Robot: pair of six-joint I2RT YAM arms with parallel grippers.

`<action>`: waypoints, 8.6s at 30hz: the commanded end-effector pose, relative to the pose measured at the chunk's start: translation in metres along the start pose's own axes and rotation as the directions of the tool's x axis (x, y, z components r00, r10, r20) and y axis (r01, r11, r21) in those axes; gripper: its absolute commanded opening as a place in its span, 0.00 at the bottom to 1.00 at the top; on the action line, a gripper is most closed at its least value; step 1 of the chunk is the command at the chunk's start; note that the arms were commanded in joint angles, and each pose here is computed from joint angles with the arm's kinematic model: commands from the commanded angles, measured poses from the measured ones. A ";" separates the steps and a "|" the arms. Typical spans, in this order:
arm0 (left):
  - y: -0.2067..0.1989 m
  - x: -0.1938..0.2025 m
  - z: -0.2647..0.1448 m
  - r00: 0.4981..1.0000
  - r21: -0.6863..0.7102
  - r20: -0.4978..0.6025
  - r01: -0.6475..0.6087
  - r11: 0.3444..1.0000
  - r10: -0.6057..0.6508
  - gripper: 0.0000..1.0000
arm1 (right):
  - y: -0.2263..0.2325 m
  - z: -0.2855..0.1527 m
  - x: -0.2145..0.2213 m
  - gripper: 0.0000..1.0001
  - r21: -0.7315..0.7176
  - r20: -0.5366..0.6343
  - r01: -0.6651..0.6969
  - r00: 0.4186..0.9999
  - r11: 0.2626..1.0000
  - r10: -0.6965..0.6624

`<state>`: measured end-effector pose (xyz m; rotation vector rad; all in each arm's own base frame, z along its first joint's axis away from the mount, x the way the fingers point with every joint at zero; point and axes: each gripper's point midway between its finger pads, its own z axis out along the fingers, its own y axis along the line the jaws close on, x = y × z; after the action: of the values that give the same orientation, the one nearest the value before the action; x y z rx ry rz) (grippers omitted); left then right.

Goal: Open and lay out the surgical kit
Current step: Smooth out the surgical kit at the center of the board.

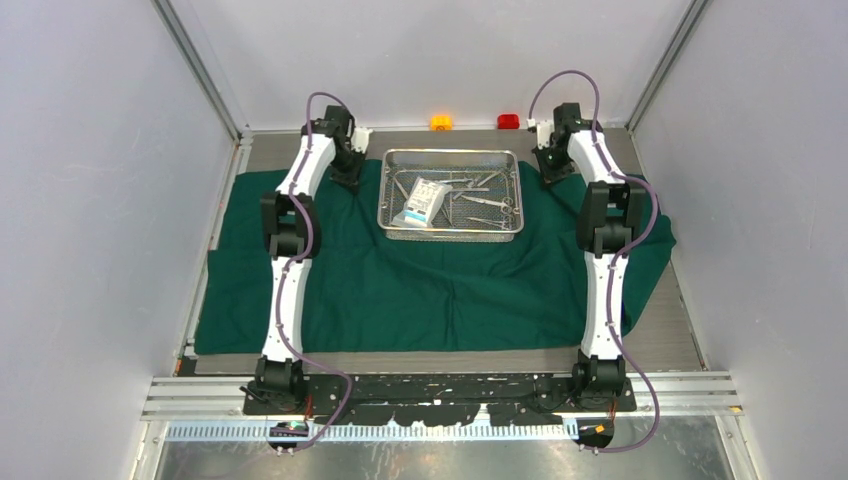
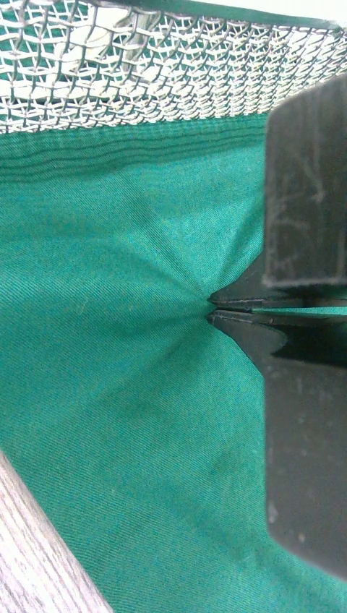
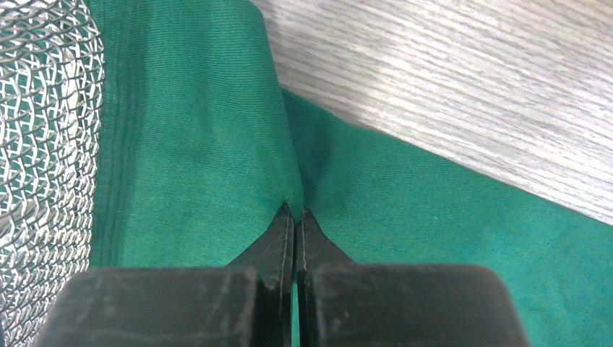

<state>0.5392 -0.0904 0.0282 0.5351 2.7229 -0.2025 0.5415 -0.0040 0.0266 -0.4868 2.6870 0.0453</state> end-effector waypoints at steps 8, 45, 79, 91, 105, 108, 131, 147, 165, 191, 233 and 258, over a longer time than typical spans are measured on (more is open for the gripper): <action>0.065 0.019 0.008 0.999 -0.215 -0.047 0.001 0.977 -0.011 0.00 | -0.065 -0.004 -0.007 0.01 0.229 0.019 -0.033 0.999 0.973 0.029; 0.095 -0.010 0.009 0.999 -0.341 0.026 -0.026 0.940 0.037 0.00 | -0.102 -0.001 -0.012 0.01 0.393 -0.039 0.053 0.998 0.918 -0.041; 0.116 -0.001 -0.057 0.997 -0.430 0.039 -0.037 0.902 0.060 0.80 | -0.107 -0.053 -0.019 0.60 0.305 0.158 -0.183 0.977 0.935 0.140; 0.130 0.029 -0.042 1.000 -0.416 -0.019 -0.018 0.909 0.012 0.80 | -0.124 -0.006 0.002 0.59 0.354 0.068 -0.146 0.989 0.924 0.130; 0.147 0.049 -0.053 1.000 -0.437 -0.025 -0.017 0.899 0.007 0.80 | -0.156 0.023 0.005 0.59 0.447 0.029 -0.070 0.998 0.892 0.064; 0.149 0.046 -0.056 1.000 -0.446 -0.019 -0.018 0.895 0.010 0.81 | -0.159 0.028 0.001 0.60 0.456 0.032 -0.049 0.999 0.889 0.038; 0.152 0.004 -0.097 0.993 -0.482 0.119 0.058 0.874 0.000 0.96 | -0.185 -0.079 -0.033 0.66 0.493 0.255 -0.167 0.966 0.854 0.042; 0.147 0.010 -0.098 0.992 -0.465 0.122 0.044 0.884 0.015 0.98 | -0.197 -0.041 0.043 0.64 0.458 0.130 -0.235 0.972 0.858 0.197; 0.152 0.036 -0.110 0.995 -0.532 0.087 0.005 0.847 0.049 0.99 | -0.233 -0.008 0.049 0.64 0.558 0.006 -0.113 0.991 0.822 0.132; 0.156 0.055 -0.099 0.999 -0.522 0.043 0.034 0.852 -0.013 0.99 | -0.231 -0.021 -0.037 0.64 0.664 0.126 -0.018 0.988 0.747 -0.088; 0.167 0.070 -0.103 1.000 -0.531 0.025 0.013 0.847 0.000 1.00 | -0.180 -0.025 0.120 0.59 0.465 -0.106 -0.041 0.989 0.884 0.102; 0.171 0.066 -0.126 0.997 -0.530 0.079 0.045 0.847 -0.003 1.00 | -0.185 -0.100 0.072 0.60 0.418 0.117 -0.192 0.981 0.888 0.157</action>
<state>0.5000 0.1146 0.0491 0.3765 2.6770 0.5430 0.5073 -0.2314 0.0467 -0.1550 2.6336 -0.5830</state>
